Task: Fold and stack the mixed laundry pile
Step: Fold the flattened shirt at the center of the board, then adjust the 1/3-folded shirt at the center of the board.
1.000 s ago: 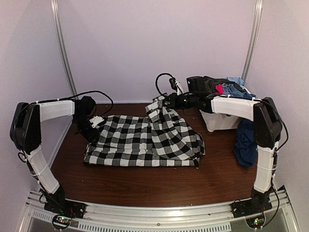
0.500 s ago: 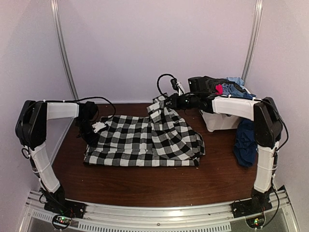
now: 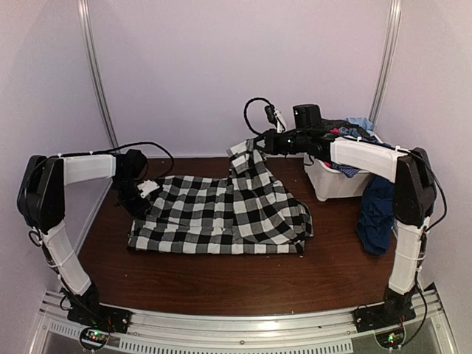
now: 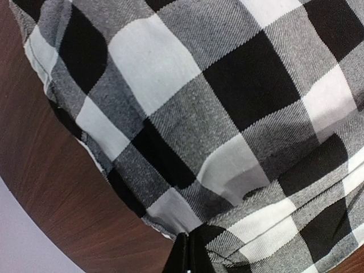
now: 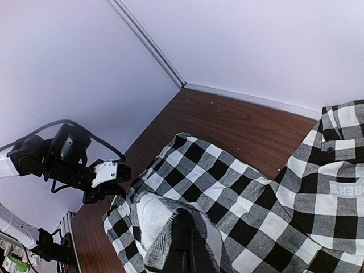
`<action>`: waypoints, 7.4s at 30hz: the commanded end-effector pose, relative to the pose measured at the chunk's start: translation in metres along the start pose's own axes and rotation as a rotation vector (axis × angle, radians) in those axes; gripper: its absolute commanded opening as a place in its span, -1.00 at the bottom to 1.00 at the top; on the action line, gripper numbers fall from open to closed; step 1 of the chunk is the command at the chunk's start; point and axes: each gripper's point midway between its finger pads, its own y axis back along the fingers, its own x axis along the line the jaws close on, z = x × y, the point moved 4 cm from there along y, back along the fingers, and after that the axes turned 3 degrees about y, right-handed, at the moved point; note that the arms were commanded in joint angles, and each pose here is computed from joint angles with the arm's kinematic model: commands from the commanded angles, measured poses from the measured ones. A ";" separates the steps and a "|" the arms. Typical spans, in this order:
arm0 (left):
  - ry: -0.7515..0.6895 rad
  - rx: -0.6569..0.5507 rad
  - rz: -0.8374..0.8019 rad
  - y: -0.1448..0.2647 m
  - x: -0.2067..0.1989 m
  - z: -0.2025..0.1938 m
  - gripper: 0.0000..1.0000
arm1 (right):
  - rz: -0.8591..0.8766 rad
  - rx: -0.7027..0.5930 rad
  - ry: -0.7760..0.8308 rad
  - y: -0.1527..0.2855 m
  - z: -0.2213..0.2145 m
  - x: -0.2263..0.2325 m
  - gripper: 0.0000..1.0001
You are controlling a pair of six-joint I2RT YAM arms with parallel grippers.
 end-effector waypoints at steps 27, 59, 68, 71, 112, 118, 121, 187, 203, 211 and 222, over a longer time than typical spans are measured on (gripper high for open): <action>0.136 -0.126 0.201 0.013 0.041 0.028 -1.00 | -0.095 -0.065 0.041 0.009 0.029 -0.037 -1.00; 0.565 -0.663 -0.126 0.109 0.016 0.058 0.75 | -0.044 0.121 -0.113 -0.083 -0.088 0.002 -1.00; 0.649 -1.003 -0.562 0.115 -0.046 0.049 0.75 | 0.091 -0.028 -0.275 -0.103 -0.079 0.028 -1.00; 0.656 -1.000 -0.646 0.106 -0.064 0.053 0.76 | 0.161 -0.071 -0.352 -0.108 -0.076 0.035 -1.00; 0.658 -1.055 -1.096 0.062 -0.129 0.110 0.16 | 0.272 -0.119 -0.384 -0.110 -0.091 0.056 -1.00; 0.627 -1.053 -1.128 0.064 -0.131 0.111 -0.34 | 0.296 -0.114 -0.373 -0.108 -0.091 0.060 -1.00; 0.622 -1.043 -1.137 0.067 -0.126 0.112 -0.77 | 0.297 -0.099 -0.366 -0.108 -0.094 0.060 -1.00; 0.691 -0.501 -0.527 -0.016 -0.057 0.054 0.04 | -0.265 0.313 -0.106 0.047 -0.242 -0.027 0.04; 0.614 -0.295 -0.275 0.019 -0.037 0.020 -1.00 | -0.297 0.348 -0.099 0.055 -0.254 -0.032 0.01; 0.549 -0.147 -0.123 0.017 -0.021 -0.002 -1.00 | -0.322 0.359 -0.088 0.059 -0.251 -0.032 -0.01; 0.525 -0.032 0.057 0.003 0.001 -0.015 -0.21 | -0.336 0.356 -0.024 0.063 -0.233 -0.016 -0.03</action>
